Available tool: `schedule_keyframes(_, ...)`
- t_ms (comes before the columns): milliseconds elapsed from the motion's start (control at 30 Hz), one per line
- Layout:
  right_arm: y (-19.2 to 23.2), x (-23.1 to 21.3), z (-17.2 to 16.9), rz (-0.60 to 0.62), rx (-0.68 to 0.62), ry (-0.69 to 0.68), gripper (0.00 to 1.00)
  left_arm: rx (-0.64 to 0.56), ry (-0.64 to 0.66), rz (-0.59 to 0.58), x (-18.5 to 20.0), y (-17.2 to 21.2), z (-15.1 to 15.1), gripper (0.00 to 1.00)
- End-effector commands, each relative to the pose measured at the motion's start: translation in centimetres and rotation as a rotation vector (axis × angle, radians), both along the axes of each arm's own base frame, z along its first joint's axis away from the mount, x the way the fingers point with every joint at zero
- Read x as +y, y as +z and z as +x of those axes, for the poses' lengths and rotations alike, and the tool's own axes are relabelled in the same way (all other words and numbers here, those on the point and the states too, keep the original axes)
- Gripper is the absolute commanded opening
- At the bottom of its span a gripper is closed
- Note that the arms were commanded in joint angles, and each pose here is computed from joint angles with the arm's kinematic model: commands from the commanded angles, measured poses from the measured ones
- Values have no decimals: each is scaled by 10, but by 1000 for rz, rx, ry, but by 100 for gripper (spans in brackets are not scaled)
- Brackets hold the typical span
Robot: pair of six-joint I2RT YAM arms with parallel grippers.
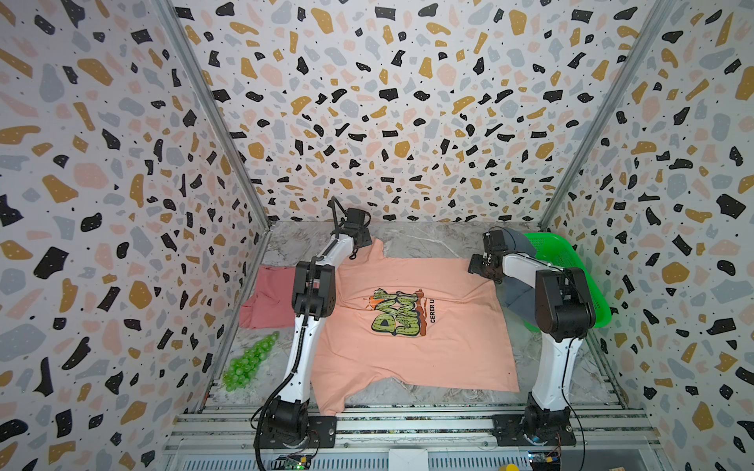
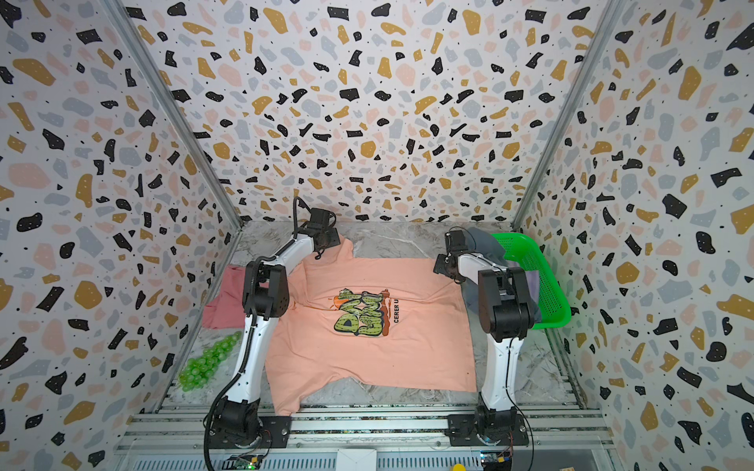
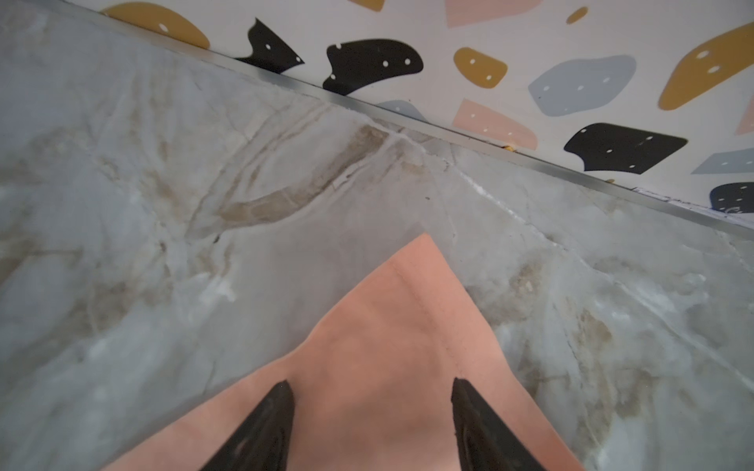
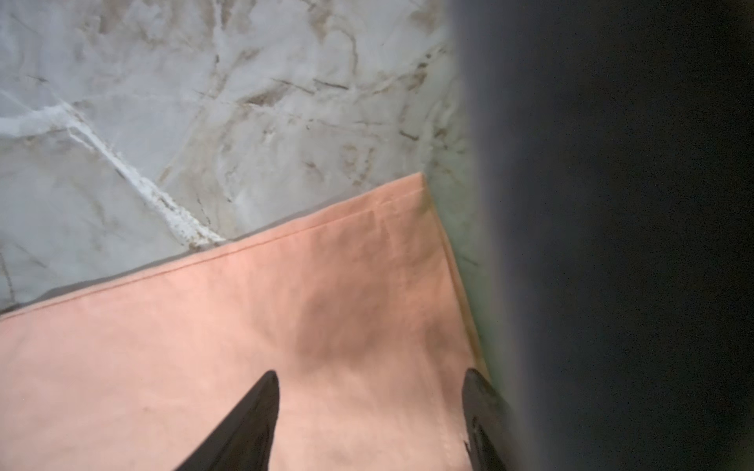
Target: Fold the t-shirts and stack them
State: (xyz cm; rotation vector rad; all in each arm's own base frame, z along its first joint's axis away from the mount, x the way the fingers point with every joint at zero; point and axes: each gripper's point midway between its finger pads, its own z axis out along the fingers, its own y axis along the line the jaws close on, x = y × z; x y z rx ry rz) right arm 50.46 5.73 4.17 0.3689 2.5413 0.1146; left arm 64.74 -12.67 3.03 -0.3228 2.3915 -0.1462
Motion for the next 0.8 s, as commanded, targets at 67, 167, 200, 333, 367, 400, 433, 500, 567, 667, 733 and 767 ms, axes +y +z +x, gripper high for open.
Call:
schedule_keyframes(67, 32, -11, -1, 17, -49, -24, 71, 183, 103, 77, 40, -39, -54, 62)
schedule_keyframes(167, 28, -9, -4, 31, -37, -19, 71, 248, 156, 75, 69, -54, -80, 62)
schedule_keyframes(200, 25, -7, -6, 42, -30, -13, 71, 255, 161, 70, 76, -56, -86, 62)
schedule_keyframes(333, 10, 1, -17, 73, 26, 9, 70, 221, 99, 26, 78, -43, -84, 62)
schedule_keyframes(367, 7, 3, -20, 79, 42, 16, 70, 207, 94, 35, 78, -36, -80, 62)
schedule_keyframes(400, 3, 7, -24, 79, 59, 26, 70, 192, 85, 42, 78, -27, -75, 62)
schedule_keyframes(433, 2, 9, -28, 76, 68, 33, 70, 172, 74, 48, 78, -17, -68, 62)
schedule_keyframes(500, 4, 13, -29, 70, 59, 44, 70, 126, 67, 54, 78, 1, -53, 62)
schedule_keyframes(567, 10, 12, -23, 65, 23, 40, 70, 79, 65, 61, 79, 16, -38, 63)
schedule_keyframes(667, 27, 10, -2, 61, -65, 30, 72, 33, 88, 70, 84, 24, -19, 65)
schedule_keyframes(733, 40, 9, 17, 60, -131, 25, 72, 16, 111, 70, 91, 20, -7, 66)
schedule_keyframes(767, 45, 9, 25, 59, -156, 25, 73, 11, 120, 64, 94, 18, -2, 66)
